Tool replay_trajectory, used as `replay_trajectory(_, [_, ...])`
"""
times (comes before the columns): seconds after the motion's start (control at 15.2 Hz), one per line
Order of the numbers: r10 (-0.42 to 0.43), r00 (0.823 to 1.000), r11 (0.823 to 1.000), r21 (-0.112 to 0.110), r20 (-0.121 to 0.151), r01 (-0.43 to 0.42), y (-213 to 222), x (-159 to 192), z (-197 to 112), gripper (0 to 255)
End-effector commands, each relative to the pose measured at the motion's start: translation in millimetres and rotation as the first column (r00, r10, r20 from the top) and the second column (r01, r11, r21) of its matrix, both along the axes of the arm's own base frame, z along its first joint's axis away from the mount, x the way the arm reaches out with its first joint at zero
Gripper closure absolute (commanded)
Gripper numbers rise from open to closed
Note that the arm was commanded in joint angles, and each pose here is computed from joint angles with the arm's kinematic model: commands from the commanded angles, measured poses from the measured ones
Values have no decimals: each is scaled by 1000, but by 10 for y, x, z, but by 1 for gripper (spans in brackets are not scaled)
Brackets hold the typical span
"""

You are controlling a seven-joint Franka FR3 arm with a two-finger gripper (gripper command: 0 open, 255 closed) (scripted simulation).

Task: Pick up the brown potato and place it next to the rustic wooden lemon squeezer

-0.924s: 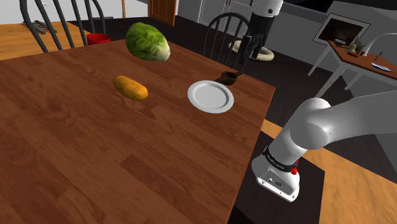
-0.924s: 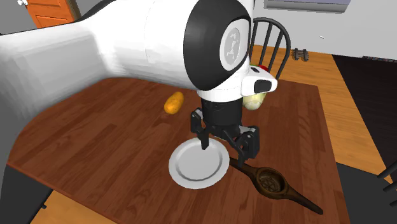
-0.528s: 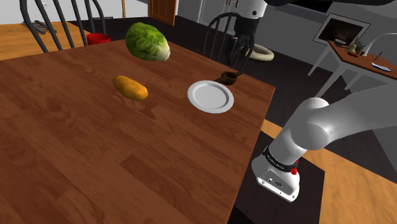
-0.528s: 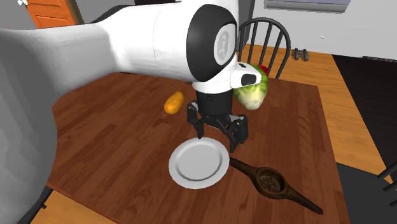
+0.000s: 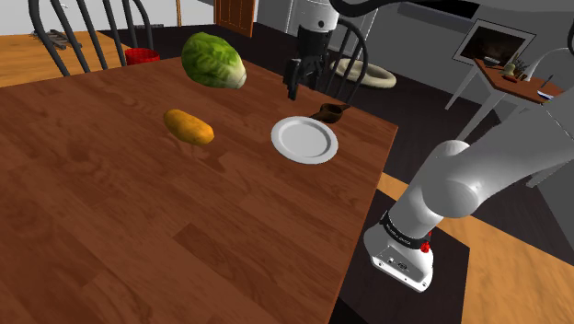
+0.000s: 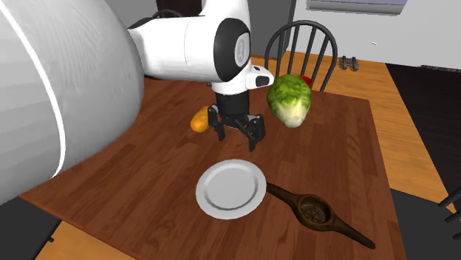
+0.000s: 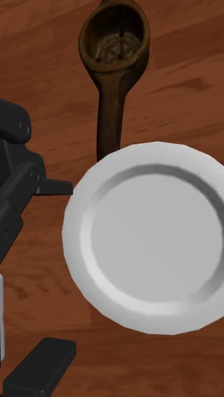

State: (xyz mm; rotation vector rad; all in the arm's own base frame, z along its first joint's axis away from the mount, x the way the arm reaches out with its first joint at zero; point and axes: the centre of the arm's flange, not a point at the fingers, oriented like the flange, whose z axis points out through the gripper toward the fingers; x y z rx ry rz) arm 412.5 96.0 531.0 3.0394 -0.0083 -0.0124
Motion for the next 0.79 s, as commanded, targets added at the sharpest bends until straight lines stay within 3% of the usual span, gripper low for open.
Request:
replay_trajectory(0.0, [14, 1000, 1000, 5, 4, -14, 201, 150, -81, 0])
replay_trajectory(0.73, [88, 996, 996, 27, 27, -89, 1273, 977, -425, 0])
